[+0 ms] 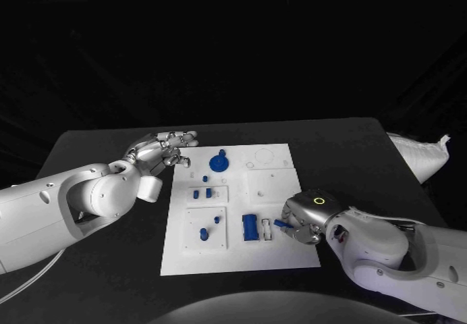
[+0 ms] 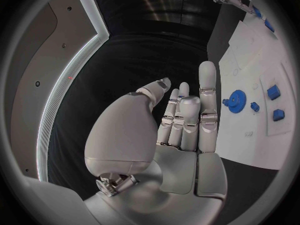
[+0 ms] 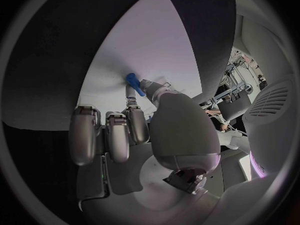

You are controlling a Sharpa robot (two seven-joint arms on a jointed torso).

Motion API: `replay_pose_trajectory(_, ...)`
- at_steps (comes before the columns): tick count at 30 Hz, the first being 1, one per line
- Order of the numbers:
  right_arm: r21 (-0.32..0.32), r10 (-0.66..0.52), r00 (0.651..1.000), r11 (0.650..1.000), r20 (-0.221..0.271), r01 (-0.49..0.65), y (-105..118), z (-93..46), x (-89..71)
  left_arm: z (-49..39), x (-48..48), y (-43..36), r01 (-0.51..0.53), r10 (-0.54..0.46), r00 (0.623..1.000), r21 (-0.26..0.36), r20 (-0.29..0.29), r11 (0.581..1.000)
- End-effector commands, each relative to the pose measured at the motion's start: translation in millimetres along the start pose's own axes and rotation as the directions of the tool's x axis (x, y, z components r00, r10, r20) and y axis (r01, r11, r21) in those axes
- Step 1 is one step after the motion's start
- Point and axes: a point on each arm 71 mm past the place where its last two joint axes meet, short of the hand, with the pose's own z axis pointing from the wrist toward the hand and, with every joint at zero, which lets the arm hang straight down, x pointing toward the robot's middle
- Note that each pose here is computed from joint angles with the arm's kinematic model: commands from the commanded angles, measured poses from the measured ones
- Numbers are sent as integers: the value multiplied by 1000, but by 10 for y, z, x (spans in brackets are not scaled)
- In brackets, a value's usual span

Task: Assemble the parts on the task board

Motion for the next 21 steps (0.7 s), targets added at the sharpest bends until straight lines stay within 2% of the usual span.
replay_pose_trajectory(1, 36, 116, 993, 992, 37, -117, -27, -14, -26, 3, 27, -5, 8, -8, 1000, 4, -20, 1000)
replay_pose_trajectory(5, 55, 219, 973, 973, 76, -223, -49, -30, -54, 2, 26, -5, 8, -8, 1000, 4, -20, 1000)
replay_pose_trajectory(9, 72, 310, 947, 946, 89, -317, -59, -40, -60, 2, 27, -4, 8, -8, 1000, 3, -21, 1000)
replay_pose_trajectory(14, 98, 384, 921, 916, 64, -389, -65, -40, -33, 2, 35, -4, 7, -7, 1000, 3, -29, 1000)
replay_pose_trajectory(21, 131, 435, 900, 894, -20, -429, -39, -1, 47, 5, 48, -2, 2, -2, 999, 2, -38, 1000)
